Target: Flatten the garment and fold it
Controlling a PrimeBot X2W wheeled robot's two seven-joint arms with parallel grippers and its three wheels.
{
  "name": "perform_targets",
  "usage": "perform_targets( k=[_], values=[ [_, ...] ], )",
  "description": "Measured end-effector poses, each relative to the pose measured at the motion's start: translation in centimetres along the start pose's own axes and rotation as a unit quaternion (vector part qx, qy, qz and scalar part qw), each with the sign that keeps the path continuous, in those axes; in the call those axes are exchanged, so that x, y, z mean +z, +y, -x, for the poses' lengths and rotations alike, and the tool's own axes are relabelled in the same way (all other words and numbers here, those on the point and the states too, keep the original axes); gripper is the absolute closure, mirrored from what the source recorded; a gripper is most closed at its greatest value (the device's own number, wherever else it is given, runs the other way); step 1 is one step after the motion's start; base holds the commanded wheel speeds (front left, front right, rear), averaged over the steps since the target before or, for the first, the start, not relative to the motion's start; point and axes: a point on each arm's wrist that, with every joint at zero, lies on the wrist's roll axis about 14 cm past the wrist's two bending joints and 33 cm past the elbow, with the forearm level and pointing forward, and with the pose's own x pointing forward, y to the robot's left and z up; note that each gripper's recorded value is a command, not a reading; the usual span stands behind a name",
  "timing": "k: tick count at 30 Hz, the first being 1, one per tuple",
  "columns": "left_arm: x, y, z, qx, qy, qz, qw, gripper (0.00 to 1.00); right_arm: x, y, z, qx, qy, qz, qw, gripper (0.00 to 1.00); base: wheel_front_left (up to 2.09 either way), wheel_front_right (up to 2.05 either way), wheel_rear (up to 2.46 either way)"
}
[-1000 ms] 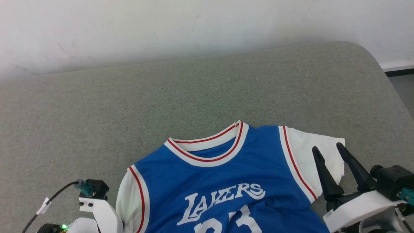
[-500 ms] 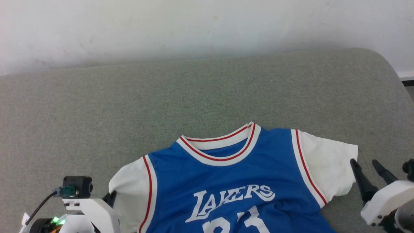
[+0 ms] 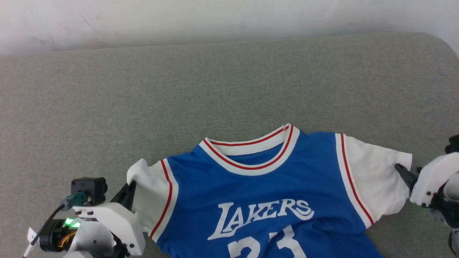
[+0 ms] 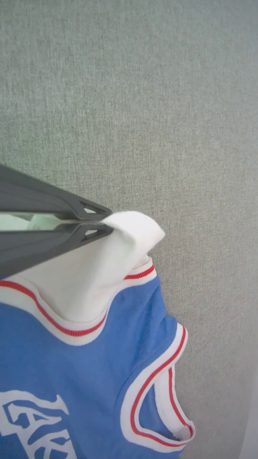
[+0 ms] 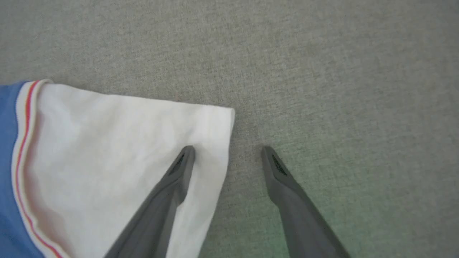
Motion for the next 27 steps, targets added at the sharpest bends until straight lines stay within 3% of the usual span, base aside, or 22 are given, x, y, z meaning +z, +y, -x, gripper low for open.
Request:
perform_targets(
  k=[4, 5, 6, 8, 12, 16, 22, 27],
  values=[
    [-0.4, 0.2, -0.3, 0.004, 0.004, 0.006, 1.0, 1.0, 0.1, 0.9, -1.6, 0.007, 0.033, 0.014, 0.999, 0.0, 0.0, 0.0, 0.0],
    [-0.6, 0.2, -0.3, 0.005, 0.005, 0.007, 1.0, 1.0, -0.1, 1.1, -1.9, 0.009, 0.046, 0.017, 0.999, 0.12, 0.0, 0.0, 0.0],
    [-0.7, 0.3, -0.3, 0.006, 0.006, 0.009, 1.0, 1.0, -0.3, 1.2, -2.1, 0.01, 0.059, 0.018, 0.998, 0.58, 0.0, 0.0, 0.0],
    [-0.7, 0.3, -0.2, 0.007, 0.007, 0.01, 1.0, 1.0, -0.6, 1.3, -2.3, 0.014, 0.087, 0.011, 0.996, 1.0, 0.0, 0.0, 0.0],
    [-0.3, 0.4, -0.2, 0.008, -0.001, 0.01, 1.0, 1.0, -0.8, 2.3, -2.2, 0.032, 0.111, 0.011, 0.993, 1.0, 0.0, 0.0, 0.0],
    [1.2, 1.4, 0.0, 0.02, -0.029, 0.02, 0.999, 1.0, 0.1, 2.9, -1.7, 0.043, 0.081, 0.01, 0.996, 1.0, 0.0, 0.0, 0.0],
    [7.6, 3.2, 0.7, 0.037, -0.119, -0.009, 0.992, 1.0, 5.1, 5.1, 0.2, 0.073, -0.047, 0.045, 0.995, 1.0, 0.0, 0.0, 0.0],
    [14.5, 4.0, 1.5, 0.038, -0.205, -0.006, 0.978, 1.0, 12.1, 6.1, 3.7, 0.081, -0.18, 0.075, 0.977, 1.0, 0.0, 0.0, 0.0]
  ],
)
